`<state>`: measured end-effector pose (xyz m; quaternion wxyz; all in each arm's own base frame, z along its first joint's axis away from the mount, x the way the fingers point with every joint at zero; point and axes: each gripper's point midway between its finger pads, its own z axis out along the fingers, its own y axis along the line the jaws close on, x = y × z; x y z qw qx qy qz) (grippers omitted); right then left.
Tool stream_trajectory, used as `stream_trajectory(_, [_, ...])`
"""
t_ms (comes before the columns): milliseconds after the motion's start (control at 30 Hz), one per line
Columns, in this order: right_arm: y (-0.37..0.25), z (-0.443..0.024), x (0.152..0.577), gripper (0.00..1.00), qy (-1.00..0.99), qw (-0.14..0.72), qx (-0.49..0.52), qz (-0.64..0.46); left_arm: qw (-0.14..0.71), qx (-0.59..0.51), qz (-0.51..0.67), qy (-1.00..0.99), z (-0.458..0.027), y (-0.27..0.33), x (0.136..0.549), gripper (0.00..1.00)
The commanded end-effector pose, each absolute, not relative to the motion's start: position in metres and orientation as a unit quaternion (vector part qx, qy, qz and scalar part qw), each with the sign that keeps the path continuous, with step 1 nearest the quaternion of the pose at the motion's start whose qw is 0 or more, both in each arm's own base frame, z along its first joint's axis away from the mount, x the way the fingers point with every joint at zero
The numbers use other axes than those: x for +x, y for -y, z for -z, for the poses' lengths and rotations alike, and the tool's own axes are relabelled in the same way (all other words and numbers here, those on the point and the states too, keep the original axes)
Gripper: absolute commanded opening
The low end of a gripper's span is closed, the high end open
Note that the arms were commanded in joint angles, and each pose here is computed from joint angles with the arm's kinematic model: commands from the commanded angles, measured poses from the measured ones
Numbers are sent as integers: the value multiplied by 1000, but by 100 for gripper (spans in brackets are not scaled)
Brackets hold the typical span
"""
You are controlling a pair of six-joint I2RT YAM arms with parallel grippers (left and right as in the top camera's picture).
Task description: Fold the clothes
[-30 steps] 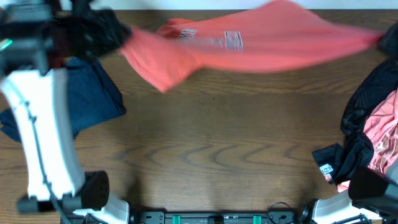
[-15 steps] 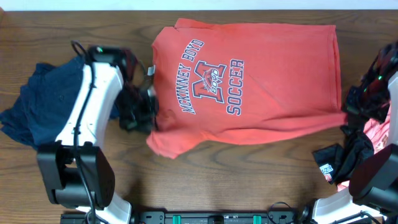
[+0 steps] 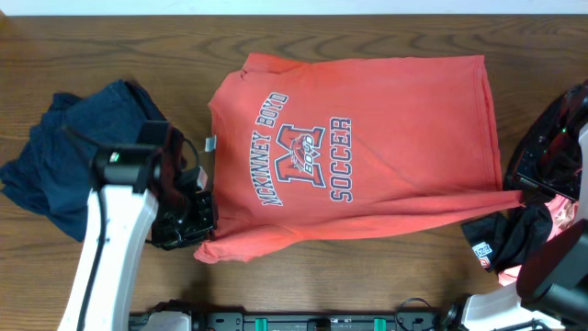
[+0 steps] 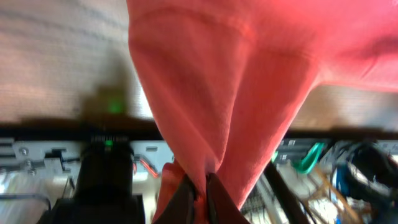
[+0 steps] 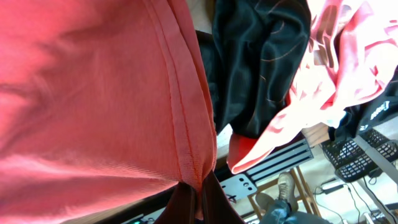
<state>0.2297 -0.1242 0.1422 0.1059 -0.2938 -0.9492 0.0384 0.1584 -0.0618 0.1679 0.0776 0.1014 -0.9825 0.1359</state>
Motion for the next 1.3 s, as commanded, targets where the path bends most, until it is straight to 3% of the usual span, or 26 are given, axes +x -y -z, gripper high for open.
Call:
stream_trajectory(0, [129,-153,226,1,947,87,-304,-52,46,123,-124,984,-171,56,162,6])
stream_trajectory(400, [121,-149,248,1,951,45,-306,-14,-63,119,-149,980,-175,60,216,6])
stream_trajectory(700, [96,-186,390,1,929,-230,-240,162,-308,100,-184,928,-226,66,360,6])
stream_trajectory(867, [98,-273,467,1,862,-419,-206,197,-392,76,-192,897,-278,71,450,6])
stream_trajectory(1033, [106,-435,500,1,737,-622,-163,207,-551,58,-210,805,-408,63,543,6])
stream_trajectory(1167, [120,-546,474,1,655,-720,-162,162,-657,66,-253,707,-528,52,550,6])
stream_trajectory(1267, [128,-586,447,1,639,-741,-162,131,-708,43,-263,654,-592,46,518,6])
